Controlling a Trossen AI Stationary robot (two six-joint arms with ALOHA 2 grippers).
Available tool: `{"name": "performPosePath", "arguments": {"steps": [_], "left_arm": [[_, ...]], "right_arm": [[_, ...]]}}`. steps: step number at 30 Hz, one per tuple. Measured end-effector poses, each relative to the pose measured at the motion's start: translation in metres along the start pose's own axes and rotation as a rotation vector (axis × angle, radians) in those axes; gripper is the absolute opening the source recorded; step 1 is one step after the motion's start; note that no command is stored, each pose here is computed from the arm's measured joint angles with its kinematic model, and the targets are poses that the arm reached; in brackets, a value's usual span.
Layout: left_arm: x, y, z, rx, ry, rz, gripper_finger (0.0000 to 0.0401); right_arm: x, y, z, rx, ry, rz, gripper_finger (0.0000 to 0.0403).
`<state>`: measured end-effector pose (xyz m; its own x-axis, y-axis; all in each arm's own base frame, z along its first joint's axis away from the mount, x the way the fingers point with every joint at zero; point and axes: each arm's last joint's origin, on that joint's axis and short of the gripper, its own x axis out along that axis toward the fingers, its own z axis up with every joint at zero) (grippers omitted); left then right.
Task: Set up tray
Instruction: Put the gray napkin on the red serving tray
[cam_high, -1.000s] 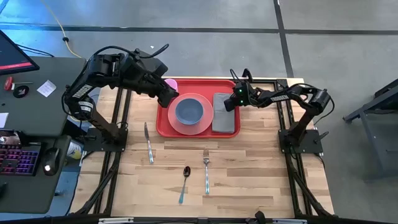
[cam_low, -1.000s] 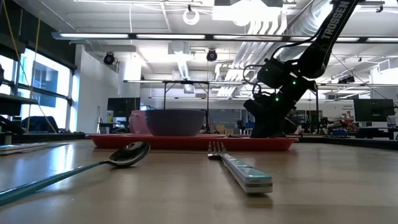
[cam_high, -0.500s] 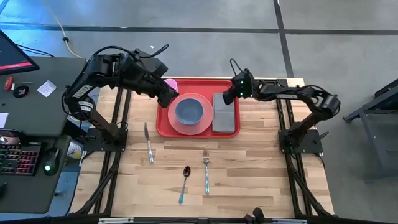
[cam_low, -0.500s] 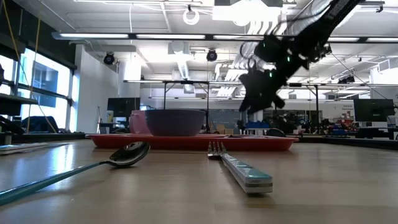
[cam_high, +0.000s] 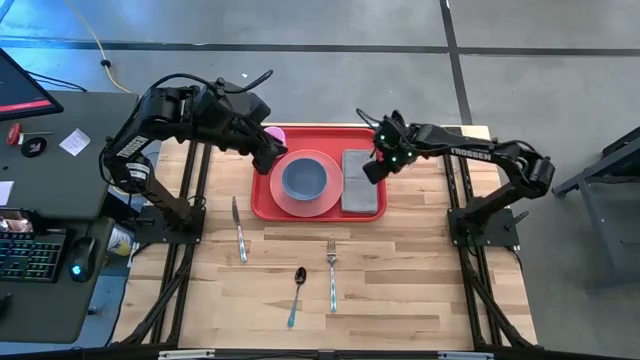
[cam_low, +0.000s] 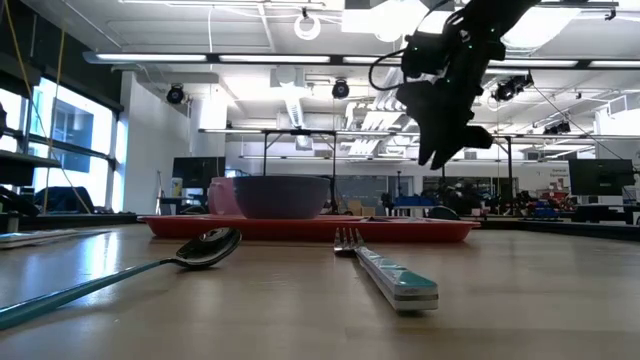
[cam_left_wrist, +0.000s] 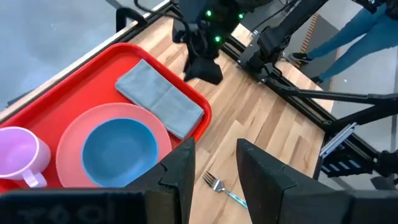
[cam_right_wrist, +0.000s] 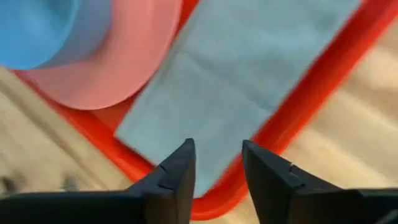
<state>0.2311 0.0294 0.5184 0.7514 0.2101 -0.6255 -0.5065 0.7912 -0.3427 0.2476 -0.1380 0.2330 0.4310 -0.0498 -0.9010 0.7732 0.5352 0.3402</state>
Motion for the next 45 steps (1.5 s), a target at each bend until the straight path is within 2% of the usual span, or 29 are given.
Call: {"name": "performPosePath", "arguments": {"steps": [6,12,16,23,27,38,45], "left_arm": [[0.0,0.0,0.001,0.041,-0.014,0.017,0.0152],[0.0,-0.002,0.004,0.074,-0.052,-0.002,0.0152],[0.0,-0.002,0.005,0.073,-0.061,-0.008,0.0152],[0.0,-0.002,0.005,0.073,-0.056,-0.008,0.0152],[0.0,-0.002,0.005,0.07,-0.055,-0.009,0.0152],[0.0,-0.002,0.005,0.07,-0.054,-0.009,0.0152],[0.0,-0.002,0.005,0.071,-0.054,-0.009,0.0152]], "right_arm": [[0.02,0.013,-0.014,0.078,0.063,0.007,0.0077],[0.053,0.023,-0.02,0.152,0.111,-0.037,0.0061],[0.073,0.028,-0.02,0.147,0.118,-0.037,0.005],[0.093,0.023,-0.023,0.185,0.149,-0.104,0.0013],[0.1,0.021,-0.023,0.188,0.157,-0.122,0.0001],[0.1,0.007,-0.013,0.265,0.117,-0.161,0.0002],[0.098,0.0,-0.011,0.292,0.15,-0.171,0.0002]]}}
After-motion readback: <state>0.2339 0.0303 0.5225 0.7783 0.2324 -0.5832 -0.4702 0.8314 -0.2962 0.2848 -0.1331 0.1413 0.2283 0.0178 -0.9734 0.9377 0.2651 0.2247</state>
